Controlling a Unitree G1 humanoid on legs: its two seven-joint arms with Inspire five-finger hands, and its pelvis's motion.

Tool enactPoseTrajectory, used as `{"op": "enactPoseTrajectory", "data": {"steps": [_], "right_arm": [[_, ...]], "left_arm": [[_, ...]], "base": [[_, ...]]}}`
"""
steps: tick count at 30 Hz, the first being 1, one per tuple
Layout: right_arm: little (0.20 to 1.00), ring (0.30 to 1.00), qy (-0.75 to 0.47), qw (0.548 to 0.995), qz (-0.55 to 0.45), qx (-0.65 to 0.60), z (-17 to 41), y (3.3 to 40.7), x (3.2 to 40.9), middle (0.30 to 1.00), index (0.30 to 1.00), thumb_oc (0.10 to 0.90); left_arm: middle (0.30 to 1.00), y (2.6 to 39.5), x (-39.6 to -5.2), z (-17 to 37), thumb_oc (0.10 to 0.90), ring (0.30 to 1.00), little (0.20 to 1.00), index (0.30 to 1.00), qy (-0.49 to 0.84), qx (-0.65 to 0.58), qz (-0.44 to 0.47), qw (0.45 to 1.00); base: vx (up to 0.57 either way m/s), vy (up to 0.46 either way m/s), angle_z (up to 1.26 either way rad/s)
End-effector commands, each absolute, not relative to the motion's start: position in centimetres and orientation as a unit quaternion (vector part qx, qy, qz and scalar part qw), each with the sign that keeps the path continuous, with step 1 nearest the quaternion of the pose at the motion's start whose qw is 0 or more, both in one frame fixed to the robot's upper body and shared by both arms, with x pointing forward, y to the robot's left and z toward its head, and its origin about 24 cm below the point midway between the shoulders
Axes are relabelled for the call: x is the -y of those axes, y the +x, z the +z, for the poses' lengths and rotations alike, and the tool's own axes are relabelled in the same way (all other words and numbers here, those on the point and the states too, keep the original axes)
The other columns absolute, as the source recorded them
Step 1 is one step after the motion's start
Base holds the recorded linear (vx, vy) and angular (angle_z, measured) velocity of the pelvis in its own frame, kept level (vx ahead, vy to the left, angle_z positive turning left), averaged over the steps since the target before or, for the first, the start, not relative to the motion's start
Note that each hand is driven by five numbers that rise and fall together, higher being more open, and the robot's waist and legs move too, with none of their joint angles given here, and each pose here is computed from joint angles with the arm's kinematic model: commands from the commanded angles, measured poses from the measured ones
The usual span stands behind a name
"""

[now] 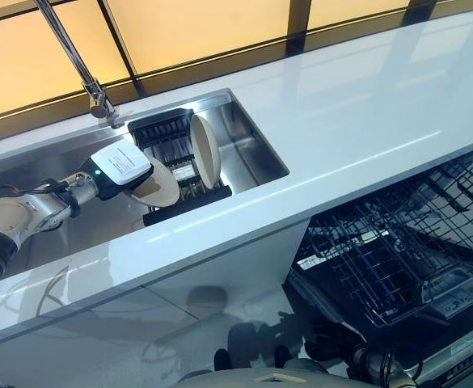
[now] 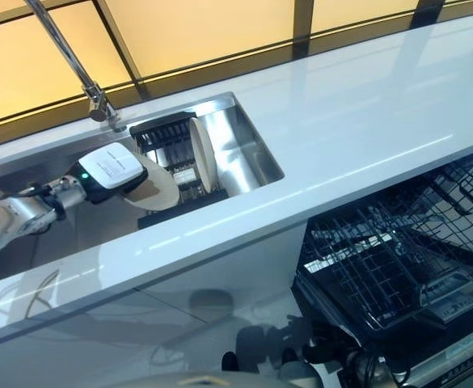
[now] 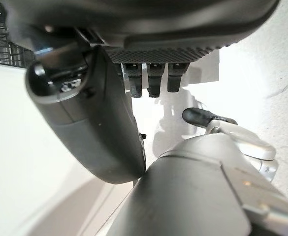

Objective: Pick up plates and place into dishwasher.

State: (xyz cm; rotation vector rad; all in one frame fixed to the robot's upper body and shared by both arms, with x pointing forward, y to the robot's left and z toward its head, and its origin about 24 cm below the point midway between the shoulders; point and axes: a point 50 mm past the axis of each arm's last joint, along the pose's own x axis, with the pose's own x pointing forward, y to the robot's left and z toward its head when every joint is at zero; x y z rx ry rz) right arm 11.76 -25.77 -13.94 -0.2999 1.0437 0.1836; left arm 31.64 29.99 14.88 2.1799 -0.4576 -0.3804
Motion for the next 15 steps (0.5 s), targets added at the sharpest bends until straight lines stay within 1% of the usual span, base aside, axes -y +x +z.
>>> {"op": "enactPoseTrajectory", "data": {"steps": [1,5,9,12,15], "right_arm": [[0.9,0.9,-0.149,0.849,0.093,-0.498,-13.76,10.85,26.73,0.9,0.9,0.8],[0.9,0.9,-0.147,0.85,0.095,-0.496,-13.75,10.93,26.61,0.9,0.9,0.8],[0.9,0.9,-0.145,0.849,0.099,-0.498,-13.85,10.71,26.45,0.9,0.9,0.8],[0.9,0.9,-0.145,0.849,0.099,-0.498,-13.86,10.72,26.39,0.9,0.9,0.8],[0.9,0.9,-0.142,0.85,0.102,-0.497,-13.99,10.54,25.99,0.9,0.9,0.8]], "left_arm": [[0.3,33.21,-32.18,21.84,0.1,0.3,0.2,0.3,0.877,0.199,0.028,0.436],[0.3,33.25,-31.9,22.13,0.1,0.3,0.2,0.3,0.862,0.224,0.049,0.452],[0.3,33.17,-32.0,22.45,0.1,0.3,0.2,0.3,0.82,0.25,0.114,0.503],[0.3,33.05,-32.17,22.51,0.1,0.3,0.2,0.3,0.807,0.256,0.131,0.516],[0.3,32.5,-32.77,21.98,0.1,0.3,0.2,0.3,0.76,0.273,0.19,0.559]], "base": [[0.0,0.0,0.0],[0.0,0.0,0.0],[0.0,0.0,0.0],[0.0,0.0,0.0],[-0.01,-0.044,0.01]]}}
